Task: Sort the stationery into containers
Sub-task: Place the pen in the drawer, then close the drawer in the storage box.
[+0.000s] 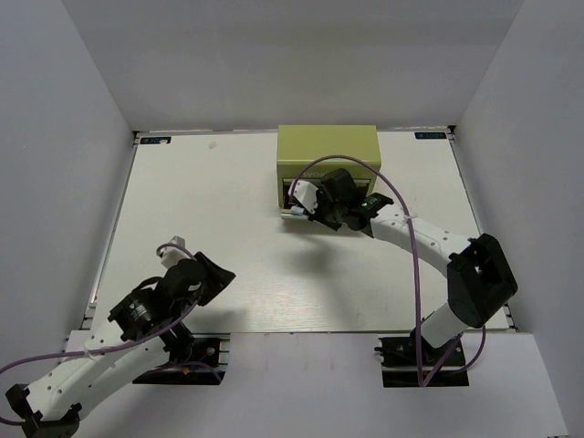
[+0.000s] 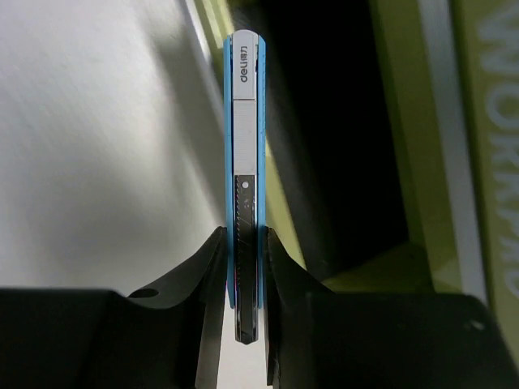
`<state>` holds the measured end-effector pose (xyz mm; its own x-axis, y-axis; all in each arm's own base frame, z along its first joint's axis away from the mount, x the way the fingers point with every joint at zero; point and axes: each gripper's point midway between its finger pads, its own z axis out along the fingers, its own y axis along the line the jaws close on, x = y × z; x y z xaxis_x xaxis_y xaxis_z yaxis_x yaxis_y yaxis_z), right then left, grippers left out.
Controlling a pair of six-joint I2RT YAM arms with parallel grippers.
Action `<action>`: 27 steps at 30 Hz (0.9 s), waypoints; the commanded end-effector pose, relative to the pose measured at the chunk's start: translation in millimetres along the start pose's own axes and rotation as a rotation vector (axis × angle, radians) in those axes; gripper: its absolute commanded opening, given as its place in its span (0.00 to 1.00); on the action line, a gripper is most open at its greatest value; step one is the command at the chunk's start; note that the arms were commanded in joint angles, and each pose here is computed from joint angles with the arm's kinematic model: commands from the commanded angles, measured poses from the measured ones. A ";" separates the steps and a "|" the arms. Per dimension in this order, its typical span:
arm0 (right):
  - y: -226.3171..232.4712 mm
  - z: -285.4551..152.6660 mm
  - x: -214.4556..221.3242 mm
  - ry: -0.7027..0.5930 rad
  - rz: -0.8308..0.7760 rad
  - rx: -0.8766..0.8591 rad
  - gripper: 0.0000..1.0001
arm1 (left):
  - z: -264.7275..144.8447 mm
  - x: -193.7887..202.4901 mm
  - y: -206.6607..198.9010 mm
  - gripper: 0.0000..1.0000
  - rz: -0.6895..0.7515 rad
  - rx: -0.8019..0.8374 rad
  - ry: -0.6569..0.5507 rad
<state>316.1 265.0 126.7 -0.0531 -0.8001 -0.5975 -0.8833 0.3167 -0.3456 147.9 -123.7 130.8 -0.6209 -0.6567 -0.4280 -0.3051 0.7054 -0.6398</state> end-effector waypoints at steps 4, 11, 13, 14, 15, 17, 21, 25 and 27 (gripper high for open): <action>-57.2 -26.3 1.6 -0.044 -0.035 0.174 0.00 | 9.7 2.9 -12.3 0.59 0.042 0.028 0.012; -73.4 -15.8 22.9 0.006 -0.045 0.173 0.28 | 11.5 0.9 -21.0 0.59 0.041 0.056 0.003; -77.1 -10.6 27.2 0.021 -0.036 0.166 0.41 | 14.2 4.8 -17.3 0.59 0.047 0.042 0.017; -85.1 -14.7 23.5 0.010 -0.022 0.180 0.43 | 14.2 4.8 -17.3 0.59 0.047 0.042 0.017; -87.4 -15.5 21.9 0.005 -0.010 0.185 0.45 | 14.2 4.8 -17.3 0.59 0.047 0.042 0.017; -88.6 -17.9 15.7 -0.028 0.003 0.166 0.46 | 14.2 4.8 -17.3 0.59 0.047 0.042 0.017; -79.7 -25.8 -1.9 -0.120 0.018 0.083 0.37 | 15.6 4.2 -21.1 0.59 0.044 0.052 0.014; -48.0 -39.0 -23.6 -0.273 -0.066 -0.118 0.00 | 18.5 6.8 -21.9 0.59 0.044 0.055 0.023; -4.2 -49.7 -25.8 -0.345 -0.138 -0.345 0.00 | 19.8 6.9 -23.4 0.59 0.043 0.056 0.022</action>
<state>353.4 230.7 152.0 0.0204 -0.7284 -0.6849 -0.9129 0.2659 -0.3099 161.6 -146.0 131.6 -0.6463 -0.6240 -0.4391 -0.2480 0.7161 -0.6525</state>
